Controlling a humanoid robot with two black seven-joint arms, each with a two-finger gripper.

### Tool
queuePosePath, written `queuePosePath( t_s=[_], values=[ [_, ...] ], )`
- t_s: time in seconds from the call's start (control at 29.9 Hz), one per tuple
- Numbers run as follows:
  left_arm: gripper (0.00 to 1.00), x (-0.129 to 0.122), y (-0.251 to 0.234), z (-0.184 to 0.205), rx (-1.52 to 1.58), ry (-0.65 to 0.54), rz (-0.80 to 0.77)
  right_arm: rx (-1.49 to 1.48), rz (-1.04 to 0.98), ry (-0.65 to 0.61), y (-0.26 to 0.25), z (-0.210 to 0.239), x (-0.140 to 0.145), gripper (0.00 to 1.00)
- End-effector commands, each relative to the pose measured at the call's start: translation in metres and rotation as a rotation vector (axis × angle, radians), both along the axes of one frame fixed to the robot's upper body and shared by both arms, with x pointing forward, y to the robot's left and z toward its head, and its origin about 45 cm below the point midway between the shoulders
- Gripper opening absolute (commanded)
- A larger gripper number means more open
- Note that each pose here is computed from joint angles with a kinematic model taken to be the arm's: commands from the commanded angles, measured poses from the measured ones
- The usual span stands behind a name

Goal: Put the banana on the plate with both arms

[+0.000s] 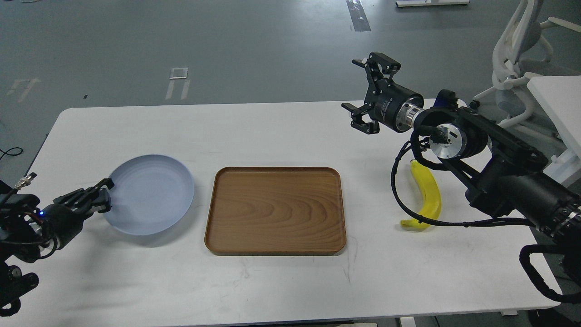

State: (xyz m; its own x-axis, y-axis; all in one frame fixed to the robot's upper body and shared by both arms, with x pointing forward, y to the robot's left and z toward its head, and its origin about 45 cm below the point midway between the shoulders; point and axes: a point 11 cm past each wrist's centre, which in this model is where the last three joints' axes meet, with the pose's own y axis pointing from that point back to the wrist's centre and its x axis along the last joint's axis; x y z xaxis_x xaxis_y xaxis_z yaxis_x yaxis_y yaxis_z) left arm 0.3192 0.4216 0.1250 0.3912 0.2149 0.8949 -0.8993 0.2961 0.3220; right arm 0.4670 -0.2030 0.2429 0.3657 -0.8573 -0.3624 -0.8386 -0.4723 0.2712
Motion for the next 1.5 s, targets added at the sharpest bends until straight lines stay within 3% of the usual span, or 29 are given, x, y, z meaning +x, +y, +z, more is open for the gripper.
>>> queuePosePath(
  t_s=[0.0,0.17,0.33,0.53,0.77,1.14,1.2,1.24,1.27,1.3,1.37,1.47],
  values=[
    [0.00,0.018,-0.046,0.027,-0.082,-0.056,-0.111,0.016,-0.014,-0.021,-0.003,0.011,0.005,1.00],
    [0.00,0.043,-0.113,0.054,-0.137,-0.042,-0.303,0.002,-0.038,-0.045,-0.019,0.023,0.010,1.00],
    [0.00,0.051,-0.166,0.032,-0.076,0.062,-0.452,-0.015,-0.058,-0.054,-0.033,0.027,0.011,1.00],
    [0.00,0.065,-0.222,0.013,-0.020,0.083,-0.554,-0.021,-0.080,-0.064,-0.045,0.032,0.012,1.00],
    [0.00,0.066,-0.249,-0.007,0.009,0.104,-0.578,-0.021,-0.085,-0.067,-0.048,0.034,0.013,1.00],
    [0.01,0.063,-0.238,-0.019,0.040,0.128,-0.567,-0.017,-0.089,-0.066,-0.049,0.033,0.012,1.00],
    [0.16,0.063,-0.238,-0.019,0.036,0.130,-0.564,-0.017,-0.089,-0.065,-0.049,0.033,0.012,1.00],
    [0.16,0.063,-0.238,-0.019,0.036,0.130,-0.564,-0.017,-0.089,-0.065,-0.049,0.033,0.012,1.00],
    [0.33,0.063,-0.239,-0.019,0.026,0.130,-0.561,-0.017,-0.087,-0.064,-0.048,0.032,0.012,1.00],
    [0.63,0.064,-0.239,-0.017,0.024,0.126,-0.561,-0.020,-0.088,-0.063,-0.049,0.032,0.012,1.00],
    [0.98,0.065,-0.243,-0.014,0.004,0.117,-0.563,-0.021,-0.085,-0.064,-0.048,0.032,0.012,1.00],
    [0.98,0.068,-0.245,-0.008,-0.042,0.116,-0.537,-0.022,-0.088,-0.067,-0.050,0.034,0.012,1.00]
  ],
)
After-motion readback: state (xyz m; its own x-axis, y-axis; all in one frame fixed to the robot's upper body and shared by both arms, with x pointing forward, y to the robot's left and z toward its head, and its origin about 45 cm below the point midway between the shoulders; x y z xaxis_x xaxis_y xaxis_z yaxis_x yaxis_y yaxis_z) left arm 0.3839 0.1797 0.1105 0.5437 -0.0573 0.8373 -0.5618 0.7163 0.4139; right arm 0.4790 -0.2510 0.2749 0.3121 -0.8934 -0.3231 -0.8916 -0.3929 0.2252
